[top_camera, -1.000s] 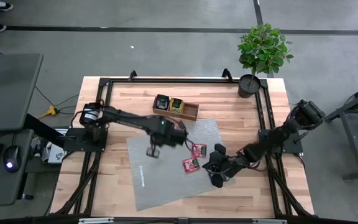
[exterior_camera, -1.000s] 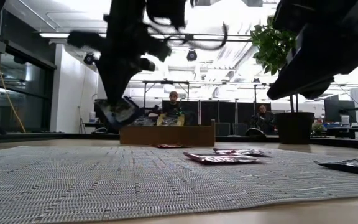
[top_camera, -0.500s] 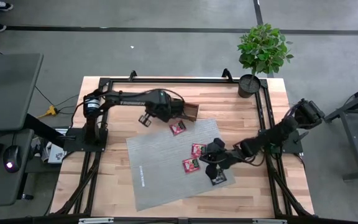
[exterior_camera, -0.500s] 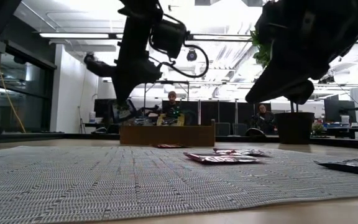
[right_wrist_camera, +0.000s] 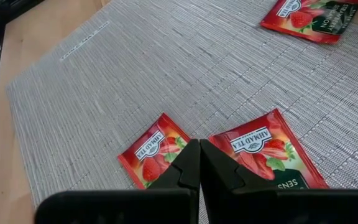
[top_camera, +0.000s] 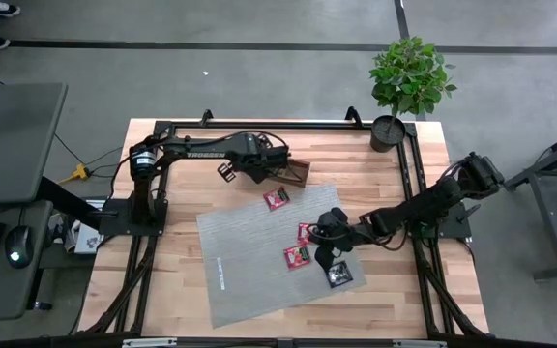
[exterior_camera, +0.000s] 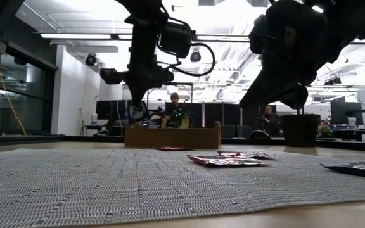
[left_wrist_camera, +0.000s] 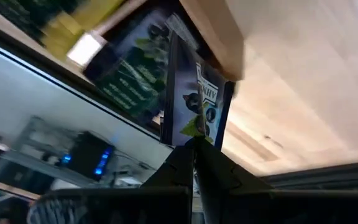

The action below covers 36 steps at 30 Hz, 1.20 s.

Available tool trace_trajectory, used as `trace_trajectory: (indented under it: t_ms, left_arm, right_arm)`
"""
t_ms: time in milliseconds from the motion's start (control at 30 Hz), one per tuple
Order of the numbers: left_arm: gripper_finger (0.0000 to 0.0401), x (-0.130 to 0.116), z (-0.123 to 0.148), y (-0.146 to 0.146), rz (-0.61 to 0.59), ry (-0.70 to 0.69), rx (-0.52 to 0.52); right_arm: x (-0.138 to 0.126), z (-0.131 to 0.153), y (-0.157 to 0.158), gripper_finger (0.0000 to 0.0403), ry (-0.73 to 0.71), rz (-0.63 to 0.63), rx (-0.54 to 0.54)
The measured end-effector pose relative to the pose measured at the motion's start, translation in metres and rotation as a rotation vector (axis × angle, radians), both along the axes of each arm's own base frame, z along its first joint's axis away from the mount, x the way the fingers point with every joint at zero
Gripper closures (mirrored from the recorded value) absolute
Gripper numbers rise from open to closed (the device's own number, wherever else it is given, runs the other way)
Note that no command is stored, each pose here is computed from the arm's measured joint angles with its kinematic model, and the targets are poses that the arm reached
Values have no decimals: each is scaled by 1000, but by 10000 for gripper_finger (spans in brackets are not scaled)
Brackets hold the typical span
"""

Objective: Pick & Place Tea
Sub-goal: Put the purple tea bag into the left section of the wooden organizer

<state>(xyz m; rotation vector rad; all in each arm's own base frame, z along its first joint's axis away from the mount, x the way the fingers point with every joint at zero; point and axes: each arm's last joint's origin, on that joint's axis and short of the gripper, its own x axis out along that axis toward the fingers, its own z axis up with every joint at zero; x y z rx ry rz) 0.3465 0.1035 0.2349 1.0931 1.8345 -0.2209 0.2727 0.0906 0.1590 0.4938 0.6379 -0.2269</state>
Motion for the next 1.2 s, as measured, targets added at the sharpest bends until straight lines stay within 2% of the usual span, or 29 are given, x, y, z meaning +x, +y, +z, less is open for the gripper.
trace_trajectory:
  t_ms: [233,633,1200]
  left_arm:
    - [401,6,1,3,-89,14,67]
    - [401,15,-4,10,-193,23,51]
    - [401,12,-5,17,-227,59,-7]
  right_arm:
    - [0,0,0,402,-1,-3,-2]
    - [0,0,0,402,-2,-4,-4]
    - [0,0,0,402,-2,-4,0]
